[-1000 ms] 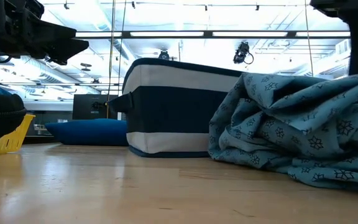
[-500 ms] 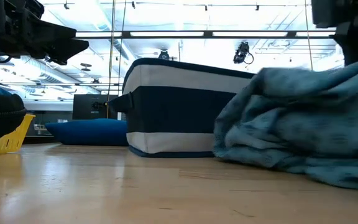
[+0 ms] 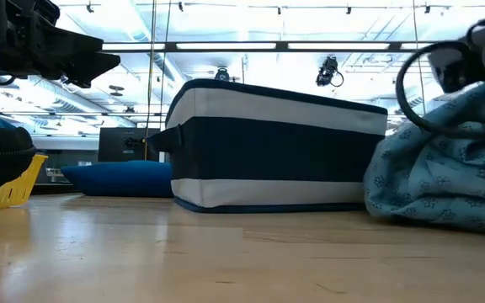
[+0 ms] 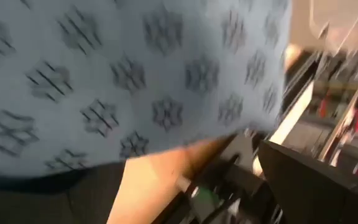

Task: Pick & place medical supplies in basket/bin
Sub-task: Put the light blue patient gown into the blue bin

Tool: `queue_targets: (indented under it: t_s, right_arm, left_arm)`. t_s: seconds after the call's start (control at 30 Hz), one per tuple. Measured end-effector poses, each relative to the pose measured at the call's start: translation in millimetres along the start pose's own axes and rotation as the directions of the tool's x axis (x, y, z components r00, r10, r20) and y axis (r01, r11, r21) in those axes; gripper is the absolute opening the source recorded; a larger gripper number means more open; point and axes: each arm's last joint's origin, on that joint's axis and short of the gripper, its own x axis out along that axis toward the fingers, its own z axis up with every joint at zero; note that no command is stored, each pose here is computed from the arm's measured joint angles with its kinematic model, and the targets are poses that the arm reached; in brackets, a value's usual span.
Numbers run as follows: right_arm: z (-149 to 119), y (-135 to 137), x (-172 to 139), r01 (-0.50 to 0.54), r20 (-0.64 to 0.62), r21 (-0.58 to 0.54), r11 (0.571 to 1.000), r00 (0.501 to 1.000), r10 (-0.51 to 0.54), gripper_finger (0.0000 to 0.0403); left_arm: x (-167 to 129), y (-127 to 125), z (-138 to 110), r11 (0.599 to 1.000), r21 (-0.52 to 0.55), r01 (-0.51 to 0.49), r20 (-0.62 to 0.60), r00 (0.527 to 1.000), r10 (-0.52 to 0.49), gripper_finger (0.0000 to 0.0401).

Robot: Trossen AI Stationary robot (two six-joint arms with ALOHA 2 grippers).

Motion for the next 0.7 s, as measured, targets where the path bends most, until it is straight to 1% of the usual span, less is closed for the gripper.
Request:
queue_targets:
  t_s: [0.1,0.23,0.4,0.5,0.6,0.7]
  right_arm:
    - [-2.2,0.9,3.3,-0.006,-0.043,0.057,0.998,0.999,0.008,0.0363]
    - [-1.5,1.0,3.6,-0.015,-0.063,0.070,0.997,0.998,0.020,0.0358]
    - [-2.2,1.3,3.5,-0.018,-0.087,0.129,0.992,0.996,0.030,0.0357]
    - [-2.7,0.8,3.7,-0.024,-0.137,0.136,0.990,0.990,0.043,0.0358]
    - [-2.0,0.5,4.1,-0.039,-0.191,0.137,0.990,0.980,0.065,0.0370]
    - [-1.6,0.3,4.3,-0.044,-0.211,0.139,0.989,0.975,0.074,0.0393]
  left_arm:
    - [0.0,0.0,-0.1,1.000,0.000,0.000,0.000,1.000,0.000,0.0283]
    - [0.0,-0.1,0.0,1.000,0.002,0.001,0.000,1.000,-0.001,0.0283]
    - [0.0,-0.1,-0.2,1.000,0.000,0.001,-0.001,1.000,-0.001,0.0283]
    - [0.0,-0.1,-0.2,1.000,0.000,0.001,-0.001,1.000,-0.001,0.0283]
    - [0.0,-0.7,-0.1,1.000,-0.001,0.022,0.003,1.000,-0.022,0.0283]
    - [0.0,-1.0,0.0,0.999,-0.003,0.034,0.005,0.999,-0.034,0.0283]
